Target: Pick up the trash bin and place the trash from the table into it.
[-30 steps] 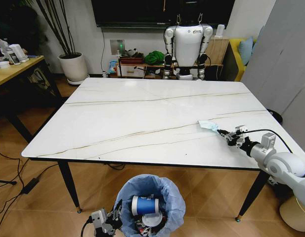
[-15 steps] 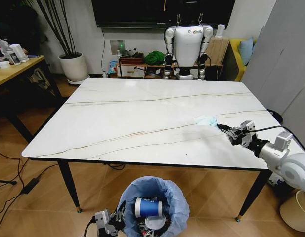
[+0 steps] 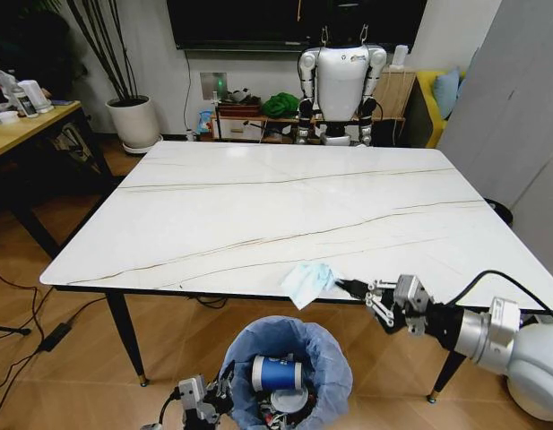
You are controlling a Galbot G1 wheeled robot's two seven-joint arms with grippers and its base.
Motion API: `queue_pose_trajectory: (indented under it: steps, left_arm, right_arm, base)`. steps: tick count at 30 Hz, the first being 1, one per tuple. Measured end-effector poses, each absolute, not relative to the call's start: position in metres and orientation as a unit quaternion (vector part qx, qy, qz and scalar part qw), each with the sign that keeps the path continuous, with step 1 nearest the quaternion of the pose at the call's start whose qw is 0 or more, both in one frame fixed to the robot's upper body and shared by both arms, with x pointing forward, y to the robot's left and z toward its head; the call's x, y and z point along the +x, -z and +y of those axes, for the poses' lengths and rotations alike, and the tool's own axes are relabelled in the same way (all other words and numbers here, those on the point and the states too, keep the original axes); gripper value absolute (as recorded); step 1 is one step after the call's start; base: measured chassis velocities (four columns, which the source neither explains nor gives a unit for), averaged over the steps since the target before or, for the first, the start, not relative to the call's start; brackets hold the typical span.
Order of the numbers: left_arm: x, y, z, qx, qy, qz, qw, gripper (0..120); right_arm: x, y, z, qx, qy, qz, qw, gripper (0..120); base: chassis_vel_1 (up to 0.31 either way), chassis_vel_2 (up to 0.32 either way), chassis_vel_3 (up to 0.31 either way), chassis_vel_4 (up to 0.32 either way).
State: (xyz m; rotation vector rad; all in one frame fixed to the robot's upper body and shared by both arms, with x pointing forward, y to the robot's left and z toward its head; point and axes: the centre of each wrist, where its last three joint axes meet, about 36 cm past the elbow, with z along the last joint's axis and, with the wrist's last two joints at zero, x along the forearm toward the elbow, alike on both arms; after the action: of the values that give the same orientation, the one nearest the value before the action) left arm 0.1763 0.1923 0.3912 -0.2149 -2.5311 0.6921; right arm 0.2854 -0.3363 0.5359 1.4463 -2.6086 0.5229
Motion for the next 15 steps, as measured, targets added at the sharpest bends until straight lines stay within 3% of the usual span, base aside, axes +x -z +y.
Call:
queue_pose_trajectory:
  steps: [15]
  left_arm:
    - [0.184, -0.395, 0.19, -0.089, -0.263, -0.927, 0.254, 0]
  right_arm:
    - [0.237, -0.497, -0.345, 0.492, -0.21, -0.841, 0.079, 0]
  base:
    - [0.0, 0.0, 0.0, 0.0]
